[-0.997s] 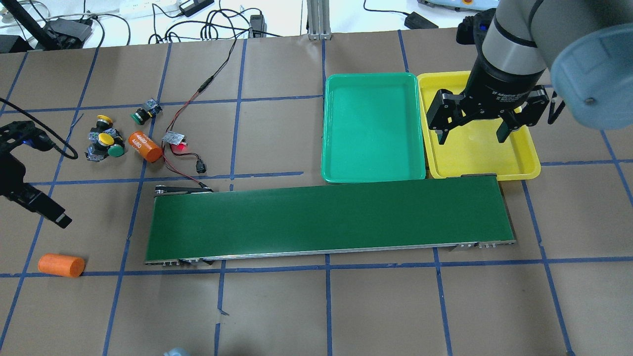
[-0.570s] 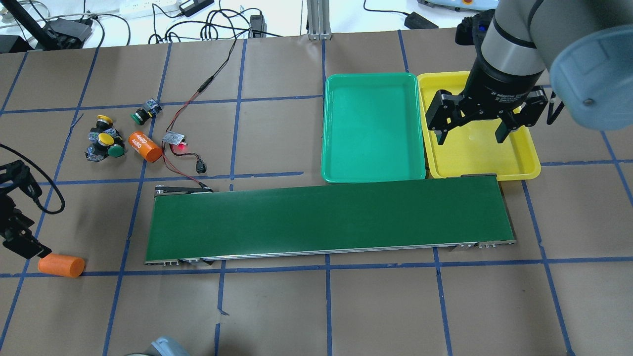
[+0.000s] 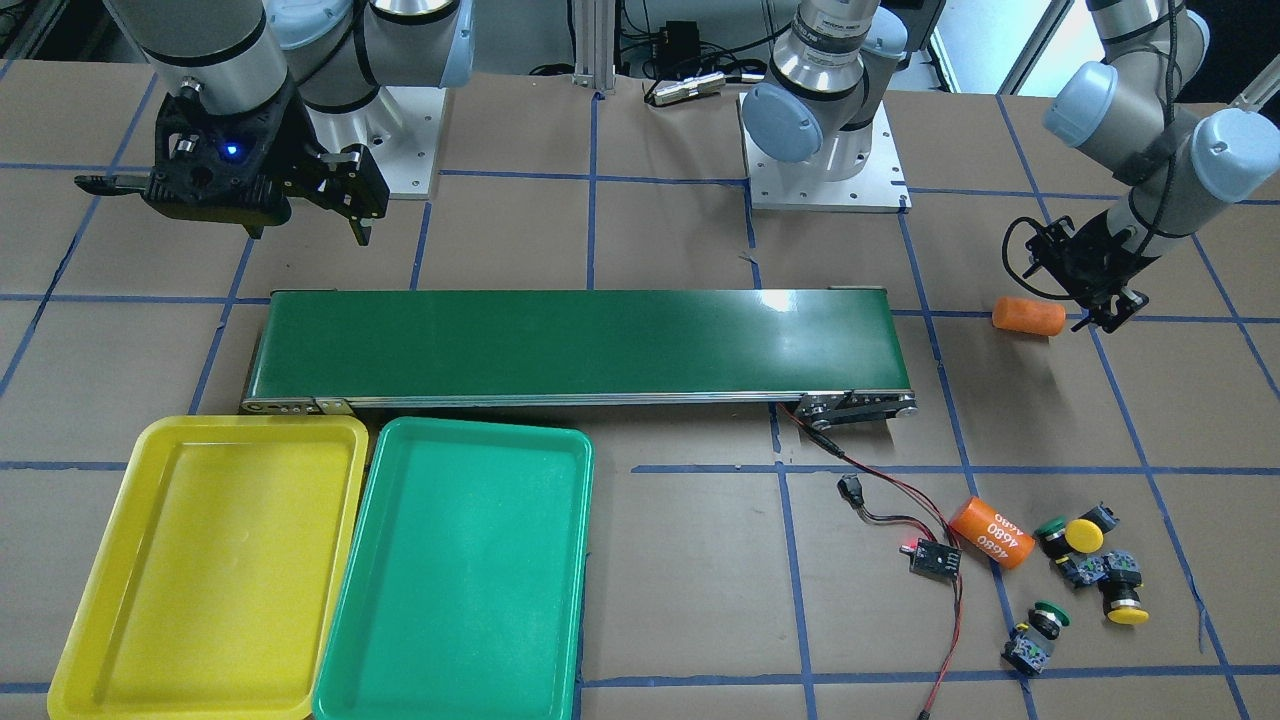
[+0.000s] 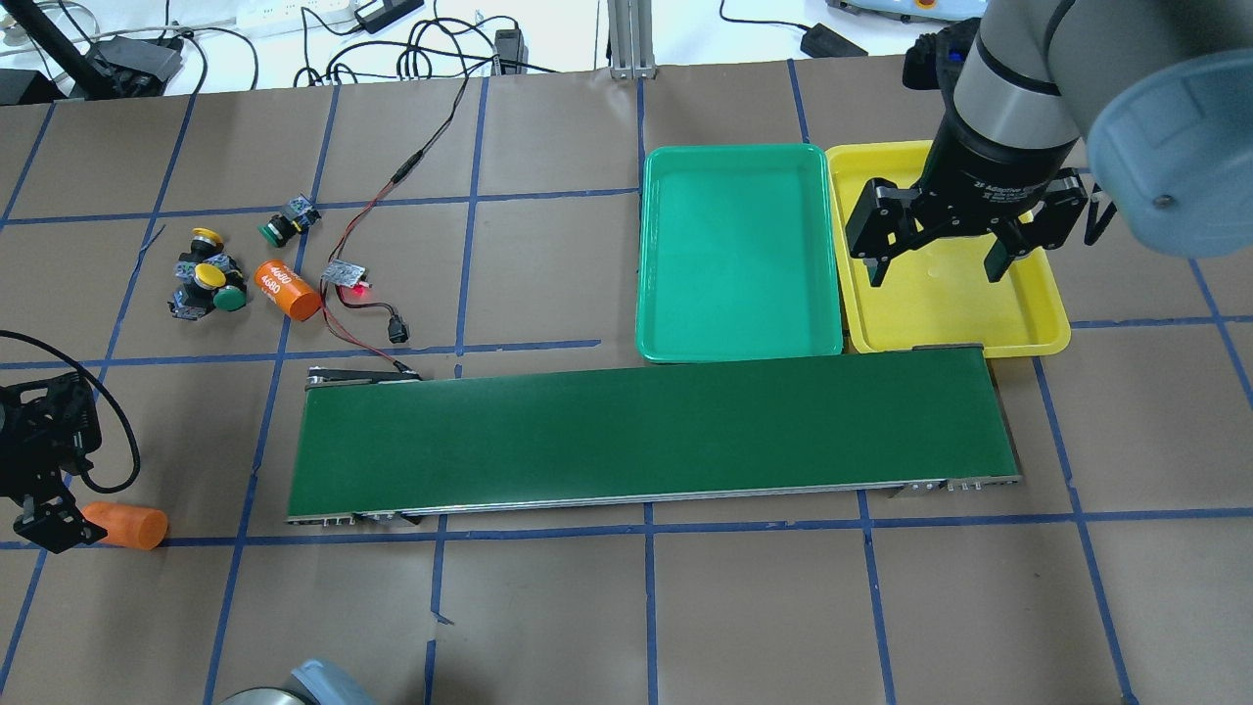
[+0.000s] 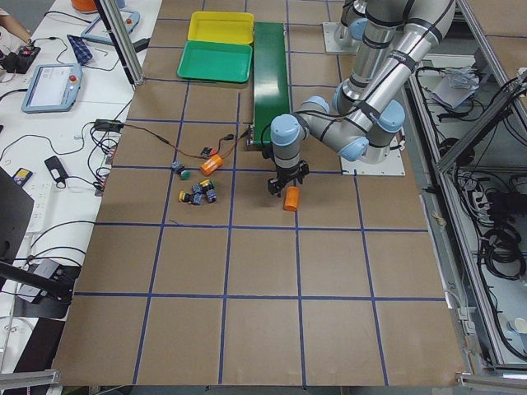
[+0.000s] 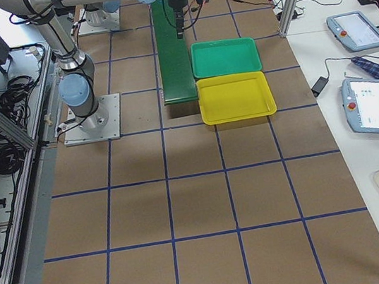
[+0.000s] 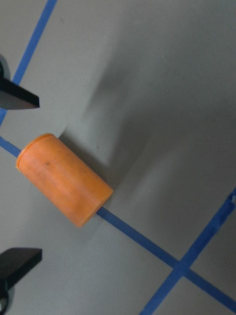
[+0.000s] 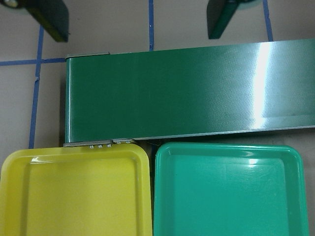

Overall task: Sort buttons by color to trays
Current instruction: 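Close the left gripper on the plain orange cylinder and lift it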

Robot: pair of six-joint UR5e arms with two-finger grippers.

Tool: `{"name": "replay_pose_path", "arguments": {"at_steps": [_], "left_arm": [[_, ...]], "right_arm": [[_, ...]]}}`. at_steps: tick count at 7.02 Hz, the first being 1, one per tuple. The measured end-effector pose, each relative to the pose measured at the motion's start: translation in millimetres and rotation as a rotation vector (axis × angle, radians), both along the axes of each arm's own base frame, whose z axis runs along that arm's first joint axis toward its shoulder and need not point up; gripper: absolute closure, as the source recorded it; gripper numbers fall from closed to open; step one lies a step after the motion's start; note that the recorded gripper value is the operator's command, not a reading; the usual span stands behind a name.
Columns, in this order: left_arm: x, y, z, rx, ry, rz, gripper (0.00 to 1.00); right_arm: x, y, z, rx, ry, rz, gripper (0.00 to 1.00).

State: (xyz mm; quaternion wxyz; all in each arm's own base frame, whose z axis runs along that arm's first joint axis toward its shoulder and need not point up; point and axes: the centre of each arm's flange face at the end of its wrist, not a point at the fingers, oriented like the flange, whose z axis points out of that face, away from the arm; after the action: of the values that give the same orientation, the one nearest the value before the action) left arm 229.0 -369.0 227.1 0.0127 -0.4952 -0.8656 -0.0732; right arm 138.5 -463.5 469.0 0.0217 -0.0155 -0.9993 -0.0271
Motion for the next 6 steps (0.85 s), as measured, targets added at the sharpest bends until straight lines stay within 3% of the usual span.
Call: {"name": "replay_pose_path", "arguments": {"at_steps": [4,5,6], "left_arm": [[13,11,-28,0.029,0.03,0.03,0.0],[17,11,-35,0.025,0.027,0.036,0.07],[18,12,-41,0.023,0.03,0.037,0.29]], "right_arm": [[0,-1,-1,-0.001,-0.002,-0.007,0.0],[0,-1,0,-0.007,-0.003,-0.007,0.0],[-1,-2,1,-0.011,0.001,-0.006,0.0]]}}
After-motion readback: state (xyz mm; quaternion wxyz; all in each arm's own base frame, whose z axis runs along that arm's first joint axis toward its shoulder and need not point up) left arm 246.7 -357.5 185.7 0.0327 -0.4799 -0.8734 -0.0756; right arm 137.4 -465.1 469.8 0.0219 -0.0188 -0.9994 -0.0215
